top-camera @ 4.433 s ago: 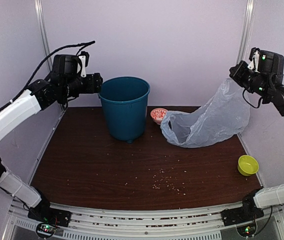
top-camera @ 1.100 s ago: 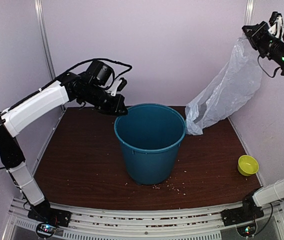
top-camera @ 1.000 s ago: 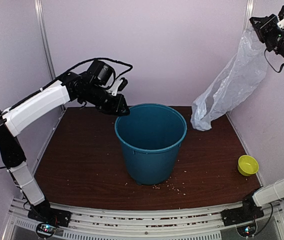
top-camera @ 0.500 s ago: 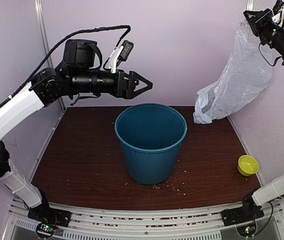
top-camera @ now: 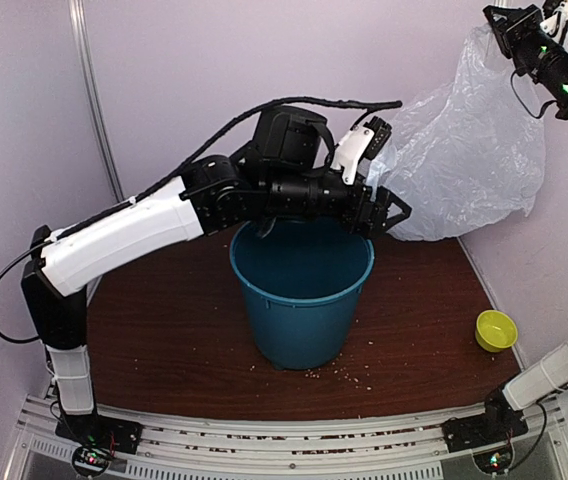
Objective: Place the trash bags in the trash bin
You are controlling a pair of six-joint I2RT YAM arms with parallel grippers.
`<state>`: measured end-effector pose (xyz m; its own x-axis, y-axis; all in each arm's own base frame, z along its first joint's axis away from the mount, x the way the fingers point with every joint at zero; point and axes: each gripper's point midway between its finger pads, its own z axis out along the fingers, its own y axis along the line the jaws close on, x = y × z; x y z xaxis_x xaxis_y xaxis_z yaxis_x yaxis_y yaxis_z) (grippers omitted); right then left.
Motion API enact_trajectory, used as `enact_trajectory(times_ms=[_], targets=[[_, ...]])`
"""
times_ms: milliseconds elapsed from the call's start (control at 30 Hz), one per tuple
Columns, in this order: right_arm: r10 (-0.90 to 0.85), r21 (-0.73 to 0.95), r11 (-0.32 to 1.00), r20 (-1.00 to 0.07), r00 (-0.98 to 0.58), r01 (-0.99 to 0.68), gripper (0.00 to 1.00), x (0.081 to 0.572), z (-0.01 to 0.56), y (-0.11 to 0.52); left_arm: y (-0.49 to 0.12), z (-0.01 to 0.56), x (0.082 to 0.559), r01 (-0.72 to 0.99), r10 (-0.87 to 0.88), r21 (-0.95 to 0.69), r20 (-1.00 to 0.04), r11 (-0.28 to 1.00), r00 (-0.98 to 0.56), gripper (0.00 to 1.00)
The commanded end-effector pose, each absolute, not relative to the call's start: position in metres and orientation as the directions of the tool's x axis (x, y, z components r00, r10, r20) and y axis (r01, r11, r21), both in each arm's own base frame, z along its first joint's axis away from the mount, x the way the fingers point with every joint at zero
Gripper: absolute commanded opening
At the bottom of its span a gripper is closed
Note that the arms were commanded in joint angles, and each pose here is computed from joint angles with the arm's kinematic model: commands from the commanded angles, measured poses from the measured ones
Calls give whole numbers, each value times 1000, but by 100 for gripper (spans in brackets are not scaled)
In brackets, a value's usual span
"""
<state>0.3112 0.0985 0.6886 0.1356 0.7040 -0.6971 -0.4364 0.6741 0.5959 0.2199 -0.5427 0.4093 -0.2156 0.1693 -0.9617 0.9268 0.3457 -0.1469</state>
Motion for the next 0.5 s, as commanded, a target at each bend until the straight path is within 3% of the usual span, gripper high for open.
enact_trajectory(times_ms=[0, 167, 467], targets=[[713, 588, 661, -686, 146, -466, 0, 305, 696, 98, -512, 451, 255, 832, 44, -130, -982, 539, -182, 79], [707, 591, 667, -694, 135, -454, 0, 305, 689, 98, -490, 456, 261, 782, -29, -163, -983, 602, -182, 76], [703, 592, 674, -697, 137, -442, 0, 304, 683, 96, -479, 479, 261, 818, -145, -195, -980, 541, -138, 44]])
